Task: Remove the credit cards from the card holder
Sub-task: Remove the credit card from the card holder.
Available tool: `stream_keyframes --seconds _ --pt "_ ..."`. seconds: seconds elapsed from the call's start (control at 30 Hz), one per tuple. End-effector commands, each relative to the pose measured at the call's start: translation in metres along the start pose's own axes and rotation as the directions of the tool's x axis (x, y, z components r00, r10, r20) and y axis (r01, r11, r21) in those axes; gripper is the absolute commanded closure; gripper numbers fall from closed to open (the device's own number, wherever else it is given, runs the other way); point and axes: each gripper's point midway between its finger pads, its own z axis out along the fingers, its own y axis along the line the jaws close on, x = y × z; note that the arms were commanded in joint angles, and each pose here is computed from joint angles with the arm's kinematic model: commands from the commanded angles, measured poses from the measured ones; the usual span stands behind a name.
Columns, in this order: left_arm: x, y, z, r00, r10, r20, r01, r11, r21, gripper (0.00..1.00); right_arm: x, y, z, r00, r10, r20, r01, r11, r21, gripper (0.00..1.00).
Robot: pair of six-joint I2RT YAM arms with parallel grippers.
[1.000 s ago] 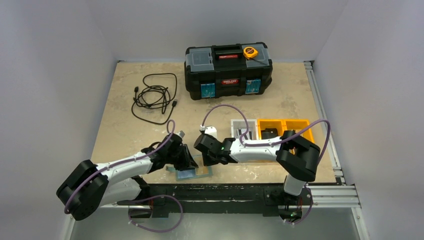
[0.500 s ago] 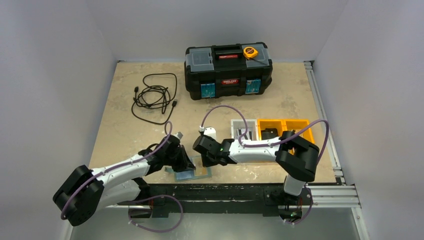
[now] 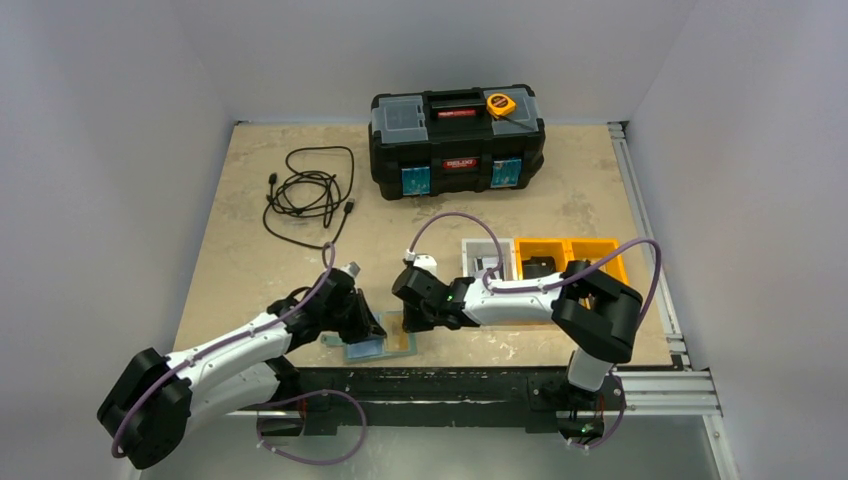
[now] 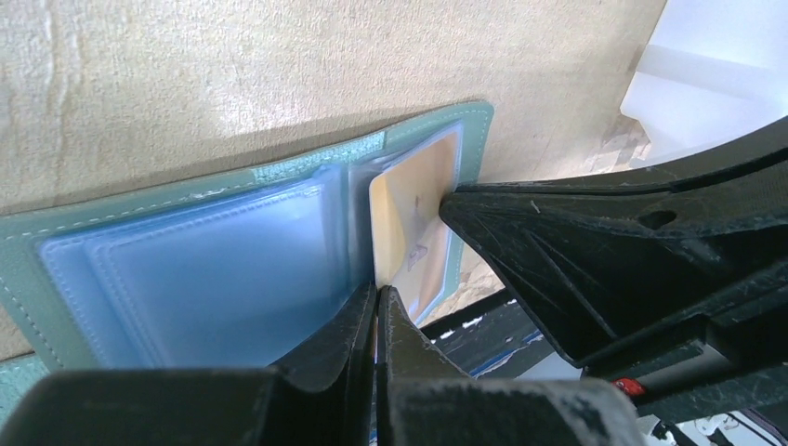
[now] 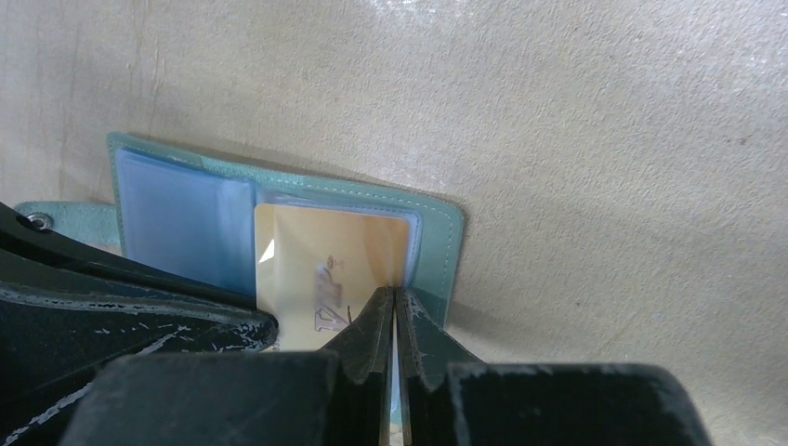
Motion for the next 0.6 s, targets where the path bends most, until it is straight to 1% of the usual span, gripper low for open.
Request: stream_keyframes --seconds 0.0,0.23,0.57 --pt "-0.009 -0.005 -0.009 0.999 0.029 0.022 -0.028 0.999 -0.014 1.00 0.024 -0.048 0.008 0.998 0.011 -0.070 -0.001 0.991 0.131 1.00" --pt "-0.010 0.000 -0.013 0.999 0.036 0.023 -0.035 0.999 -0.041 1.00 0.022 -0.054 0.008 0.997 0.023 -0.067 -0.014 0.990 0.139 1.00" --pt "-0.017 0.008 -0.029 0.996 0.056 0.062 -0.050 0.994 -0.092 1.00 0.020 -0.052 0.006 0.998 0.023 -0.063 -0.015 0.991 0.130 1.00"
